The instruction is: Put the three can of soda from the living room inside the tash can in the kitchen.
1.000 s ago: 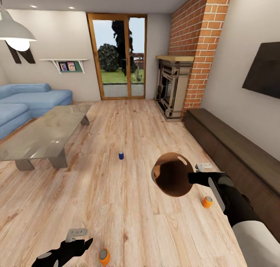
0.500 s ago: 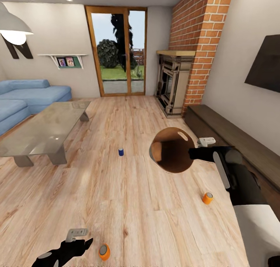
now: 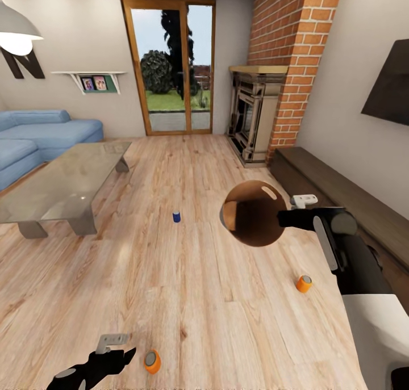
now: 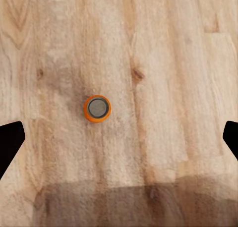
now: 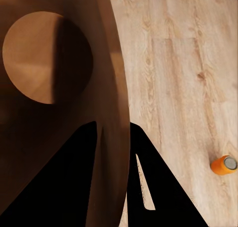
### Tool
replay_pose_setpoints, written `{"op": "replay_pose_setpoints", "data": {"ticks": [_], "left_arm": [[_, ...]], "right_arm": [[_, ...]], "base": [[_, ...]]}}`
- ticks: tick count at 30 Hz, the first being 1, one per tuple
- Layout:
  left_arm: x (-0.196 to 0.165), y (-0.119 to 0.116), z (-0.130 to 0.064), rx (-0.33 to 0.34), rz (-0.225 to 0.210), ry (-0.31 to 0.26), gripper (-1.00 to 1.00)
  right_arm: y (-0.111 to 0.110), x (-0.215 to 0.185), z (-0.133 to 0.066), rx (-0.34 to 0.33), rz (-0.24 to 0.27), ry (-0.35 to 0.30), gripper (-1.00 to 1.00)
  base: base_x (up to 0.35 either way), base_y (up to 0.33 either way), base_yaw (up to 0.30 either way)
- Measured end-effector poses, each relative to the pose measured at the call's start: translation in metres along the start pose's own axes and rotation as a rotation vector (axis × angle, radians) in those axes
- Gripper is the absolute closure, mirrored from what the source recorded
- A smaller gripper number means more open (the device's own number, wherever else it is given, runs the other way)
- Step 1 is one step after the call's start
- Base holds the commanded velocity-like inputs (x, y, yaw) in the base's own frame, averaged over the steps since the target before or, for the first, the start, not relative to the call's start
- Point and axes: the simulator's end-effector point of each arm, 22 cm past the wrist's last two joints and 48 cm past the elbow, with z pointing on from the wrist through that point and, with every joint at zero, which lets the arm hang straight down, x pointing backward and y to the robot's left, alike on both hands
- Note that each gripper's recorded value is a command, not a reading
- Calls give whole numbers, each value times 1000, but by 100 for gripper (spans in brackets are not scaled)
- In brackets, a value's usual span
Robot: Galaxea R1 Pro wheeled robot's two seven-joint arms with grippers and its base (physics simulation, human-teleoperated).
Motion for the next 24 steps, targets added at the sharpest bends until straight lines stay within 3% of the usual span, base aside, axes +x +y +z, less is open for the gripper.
{"op": "replay_pose_setpoints", "data": {"ticks": [16,24], "left_arm": [[21,5,21,-2,-2,19,-100],[16,5,23,0,9,-16,-100]], "right_arm": [[2,31,26,-4,0,29,100],[3,39,32,-5,2,44,100]], "base": [[0,0,0],[0,0,0]]}}
